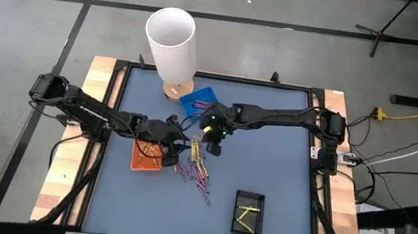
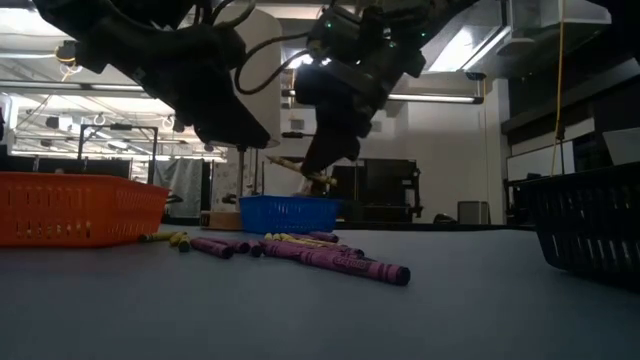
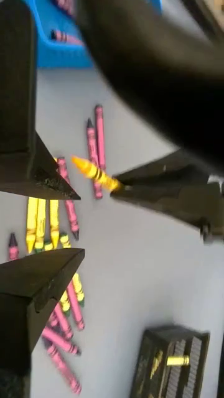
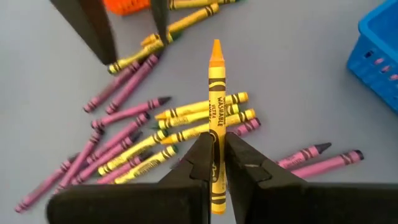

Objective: Sort crayons
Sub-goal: Put the yellow crayon into the orange bin

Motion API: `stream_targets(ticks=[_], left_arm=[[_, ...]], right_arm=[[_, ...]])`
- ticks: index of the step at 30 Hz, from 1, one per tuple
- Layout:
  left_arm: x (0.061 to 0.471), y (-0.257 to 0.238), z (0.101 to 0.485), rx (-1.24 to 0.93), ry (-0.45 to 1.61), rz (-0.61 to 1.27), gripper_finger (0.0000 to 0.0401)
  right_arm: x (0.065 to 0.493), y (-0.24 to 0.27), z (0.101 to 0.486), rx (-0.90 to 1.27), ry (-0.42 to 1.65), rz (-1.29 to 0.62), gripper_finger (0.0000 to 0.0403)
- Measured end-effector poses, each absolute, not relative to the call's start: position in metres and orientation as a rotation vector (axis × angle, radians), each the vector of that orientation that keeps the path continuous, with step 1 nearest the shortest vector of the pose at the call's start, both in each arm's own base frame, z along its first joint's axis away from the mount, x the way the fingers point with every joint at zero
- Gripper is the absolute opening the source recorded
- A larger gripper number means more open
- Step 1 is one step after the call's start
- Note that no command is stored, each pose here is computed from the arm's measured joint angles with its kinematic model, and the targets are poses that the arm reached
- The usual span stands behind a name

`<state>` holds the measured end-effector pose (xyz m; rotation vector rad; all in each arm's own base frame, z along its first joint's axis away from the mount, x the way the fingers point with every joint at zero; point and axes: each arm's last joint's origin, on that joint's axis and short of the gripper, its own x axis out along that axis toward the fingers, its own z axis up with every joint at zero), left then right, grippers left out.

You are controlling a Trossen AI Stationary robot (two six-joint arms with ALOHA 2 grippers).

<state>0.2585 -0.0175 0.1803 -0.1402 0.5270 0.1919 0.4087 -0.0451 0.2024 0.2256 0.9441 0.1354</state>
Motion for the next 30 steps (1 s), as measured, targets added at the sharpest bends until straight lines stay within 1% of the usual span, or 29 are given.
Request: stream_targets(ticks=[9, 13, 18, 26, 30], left_arm=[[0.259, -0.018, 0.182, -0.145, 0.509, 0.208, 0.012], [0.259, -0.018, 0.181, -0.201, 0.512, 0.226, 0.012], [0.258, -0.017, 0.179, -0.346, 0.506, 0.297, 0.012], [0.257, -0.014, 0.179, -0.372, 0.479, 0.395, 0.012], [0.257, -0.014, 0.179, -0.352, 0.478, 0.402, 0.012]], right_arm=[[0.414, -0.041, 0.206, 0.356, 0.893, 0.047, 0.0026], [0.419, -0.042, 0.21, 0.368, 0.836, 0.025, 0.0026], [0.422, -0.043, 0.214, 0.36, 0.779, 0.031, 0.0026], [0.42, -0.042, 0.212, 0.364, 0.811, 0.027, 0.0026], [0.417, -0.042, 0.21, 0.37, 0.851, 0.021, 0.0026]])
